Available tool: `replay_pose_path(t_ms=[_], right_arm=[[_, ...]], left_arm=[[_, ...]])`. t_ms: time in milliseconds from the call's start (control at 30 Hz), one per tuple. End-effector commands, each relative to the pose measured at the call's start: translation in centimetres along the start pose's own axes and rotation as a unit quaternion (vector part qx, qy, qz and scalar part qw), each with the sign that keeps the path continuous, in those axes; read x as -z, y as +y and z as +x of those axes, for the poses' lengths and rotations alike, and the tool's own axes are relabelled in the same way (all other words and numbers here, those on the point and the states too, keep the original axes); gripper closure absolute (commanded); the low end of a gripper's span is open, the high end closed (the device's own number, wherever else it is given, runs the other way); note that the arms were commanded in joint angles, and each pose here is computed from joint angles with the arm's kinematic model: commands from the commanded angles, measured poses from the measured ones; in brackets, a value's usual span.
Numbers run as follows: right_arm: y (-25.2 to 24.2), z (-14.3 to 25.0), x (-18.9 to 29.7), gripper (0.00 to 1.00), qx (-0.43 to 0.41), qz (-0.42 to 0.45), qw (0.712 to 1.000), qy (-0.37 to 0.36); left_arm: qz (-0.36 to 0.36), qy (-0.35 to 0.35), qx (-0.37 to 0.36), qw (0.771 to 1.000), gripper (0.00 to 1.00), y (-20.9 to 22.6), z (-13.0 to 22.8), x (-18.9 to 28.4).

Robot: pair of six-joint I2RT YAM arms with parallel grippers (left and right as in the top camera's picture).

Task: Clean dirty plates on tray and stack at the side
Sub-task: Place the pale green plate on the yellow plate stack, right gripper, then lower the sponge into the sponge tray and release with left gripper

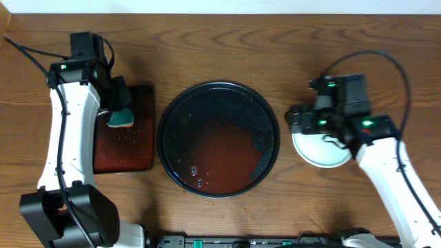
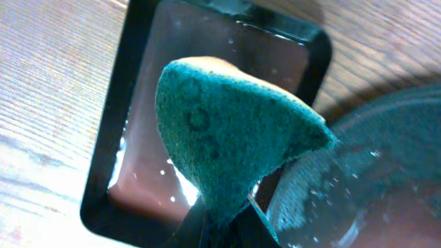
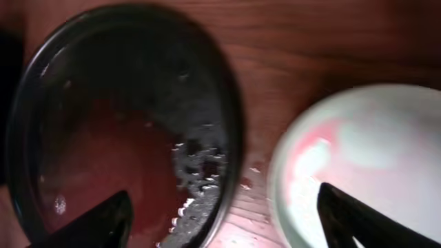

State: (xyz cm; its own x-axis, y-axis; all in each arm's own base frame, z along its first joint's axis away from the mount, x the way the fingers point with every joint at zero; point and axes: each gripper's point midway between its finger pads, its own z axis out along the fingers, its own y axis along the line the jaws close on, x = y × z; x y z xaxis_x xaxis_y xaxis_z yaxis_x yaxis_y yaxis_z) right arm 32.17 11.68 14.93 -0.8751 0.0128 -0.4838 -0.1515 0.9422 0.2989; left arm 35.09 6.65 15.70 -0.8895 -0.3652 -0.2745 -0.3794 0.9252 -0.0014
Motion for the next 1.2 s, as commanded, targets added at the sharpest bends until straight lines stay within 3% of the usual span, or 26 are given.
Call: replay_pose_path(t_ms=[0, 467, 633, 667, 733, 800, 1000, 1133, 1167], right_arm=[[1.0, -0.3, -0.5, 0.15, 0.020, 0.034, 0.999, -0.012], [2.1, 0.0, -1.5, 0.12, 0.037, 0.030, 0.999, -0.006], [2.1, 0.1, -1.5, 0.12, 0.037, 0.031, 0.999, -0.005], [2.1, 0.1, -1.5, 0.12, 0.037, 0.031, 0.999, -0.005], [2.1, 0.1, -1.5, 0.12, 0.037, 0.031, 0.999, -0.005], [2.1, 0.1, -1.5, 0.12, 0.037, 0.031, 0.999, -0.005], [2.1, 0.0, -1.5, 0.11, 0.037, 0.031, 0.999, -0.006], [1.9, -1.3, -0.2, 0.01, 0.029, 0.034, 0.999, -0.031], [1.7, -2.0, 0.7, 0.01, 0.021, 0.037, 0.998, -0.042]], left_arm=[[-0.012, 0.016, -0.013, 1.000, 0.93, 1.0, 1.0, -1.7], [-0.023, 0.076, -0.030, 0.996, 0.91, 1.3, 4.1, -8.7], [-0.022, 0.101, -0.031, 0.994, 0.67, 1.2, 4.7, -10.3], [-0.022, 0.103, -0.031, 0.994, 0.53, 1.2, 4.8, -10.4], [-0.022, 0.105, -0.031, 0.994, 0.43, 1.2, 4.9, -10.4], [-0.022, 0.103, -0.031, 0.994, 0.38, 1.2, 4.8, -10.3], [-0.010, 0.083, -0.029, 0.996, 0.37, 0.8, 3.7, -7.7], [0.028, 0.037, -0.025, 0.999, 0.37, -0.2, 2.6, -4.0], [0.032, 0.027, -0.025, 0.999, 0.25, -0.3, 2.5, -3.3]])
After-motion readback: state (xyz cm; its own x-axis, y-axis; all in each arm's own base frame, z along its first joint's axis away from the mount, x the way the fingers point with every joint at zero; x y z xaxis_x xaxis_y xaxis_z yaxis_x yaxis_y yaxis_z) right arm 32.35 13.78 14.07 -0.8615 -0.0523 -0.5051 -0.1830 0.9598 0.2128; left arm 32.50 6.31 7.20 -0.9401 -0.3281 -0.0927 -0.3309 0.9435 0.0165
